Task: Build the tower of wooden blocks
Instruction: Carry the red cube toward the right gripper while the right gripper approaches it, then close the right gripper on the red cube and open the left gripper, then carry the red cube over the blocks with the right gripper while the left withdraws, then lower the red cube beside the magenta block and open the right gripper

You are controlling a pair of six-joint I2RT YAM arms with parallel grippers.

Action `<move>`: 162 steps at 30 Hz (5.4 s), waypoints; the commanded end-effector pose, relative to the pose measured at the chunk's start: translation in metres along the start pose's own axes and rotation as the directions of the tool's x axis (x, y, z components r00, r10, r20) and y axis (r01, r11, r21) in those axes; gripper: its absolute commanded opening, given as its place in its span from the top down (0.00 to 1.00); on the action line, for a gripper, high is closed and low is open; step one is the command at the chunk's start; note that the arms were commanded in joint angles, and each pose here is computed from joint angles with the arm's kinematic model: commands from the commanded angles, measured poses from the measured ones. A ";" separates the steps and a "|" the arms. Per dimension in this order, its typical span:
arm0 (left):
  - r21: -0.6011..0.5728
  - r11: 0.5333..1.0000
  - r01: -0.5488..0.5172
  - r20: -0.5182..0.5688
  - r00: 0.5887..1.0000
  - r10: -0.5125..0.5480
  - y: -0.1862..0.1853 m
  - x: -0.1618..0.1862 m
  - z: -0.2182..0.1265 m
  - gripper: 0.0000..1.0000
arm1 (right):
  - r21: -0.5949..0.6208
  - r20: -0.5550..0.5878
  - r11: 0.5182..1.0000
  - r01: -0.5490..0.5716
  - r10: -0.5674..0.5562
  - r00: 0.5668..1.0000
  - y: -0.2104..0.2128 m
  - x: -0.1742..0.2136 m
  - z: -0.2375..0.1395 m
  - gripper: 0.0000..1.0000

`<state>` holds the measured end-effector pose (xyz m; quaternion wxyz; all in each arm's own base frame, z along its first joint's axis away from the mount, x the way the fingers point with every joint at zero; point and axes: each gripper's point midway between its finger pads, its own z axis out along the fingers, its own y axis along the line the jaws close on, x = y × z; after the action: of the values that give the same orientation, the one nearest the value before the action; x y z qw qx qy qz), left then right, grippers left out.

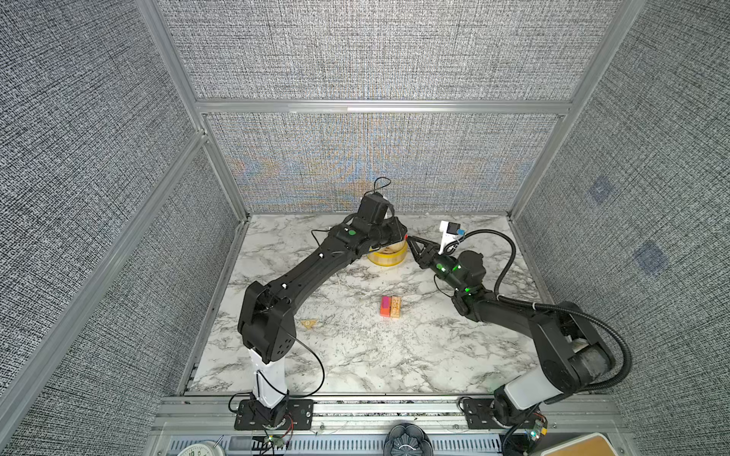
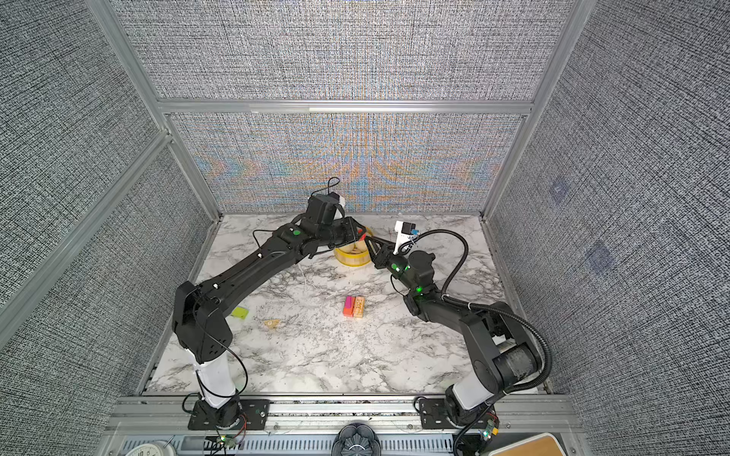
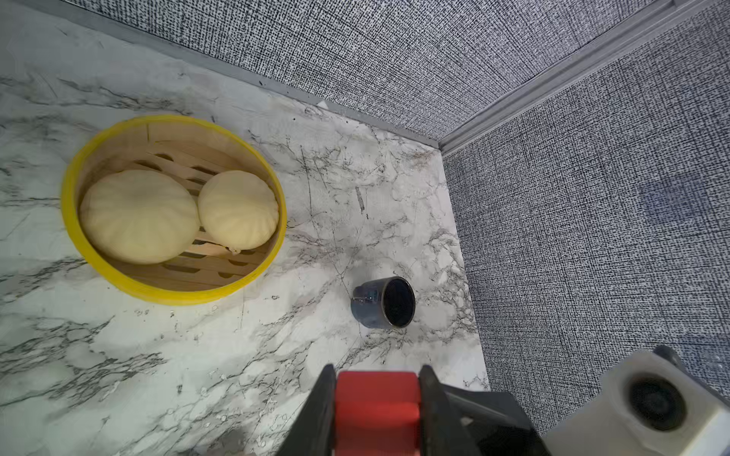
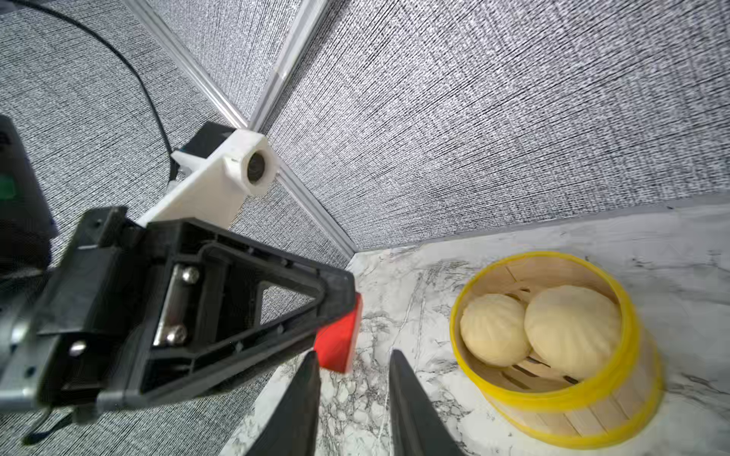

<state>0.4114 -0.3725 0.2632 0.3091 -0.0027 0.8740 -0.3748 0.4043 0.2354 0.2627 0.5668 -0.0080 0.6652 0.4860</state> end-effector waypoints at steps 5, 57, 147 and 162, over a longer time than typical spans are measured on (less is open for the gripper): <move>0.009 1.000 -0.019 0.038 0.999 0.019 -0.006 -0.009 -0.008 0.83 | -0.067 0.012 0.998 -0.019 0.020 1.000 0.009 -0.003 0.007 0.58; -0.011 0.997 -0.075 0.083 0.994 0.075 -0.006 -0.009 -0.023 0.04 | -0.036 -0.001 0.996 -0.081 0.081 0.997 0.000 0.009 0.010 0.97; -0.400 0.908 -0.127 0.034 0.988 0.153 0.194 0.131 -0.076 0.01 | 0.532 -0.833 0.776 0.338 0.552 0.044 -0.046 0.189 -0.081 0.90; -0.415 0.901 -0.122 0.033 0.988 0.149 0.198 0.132 -0.075 0.01 | 0.518 -0.834 0.777 0.358 0.551 0.011 -0.050 0.191 -0.083 0.88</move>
<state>0.3051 -0.2116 0.0993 0.3464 -0.0162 0.9244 -0.1587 0.3068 0.2619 0.0763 -0.1310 -0.1059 0.9761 0.1375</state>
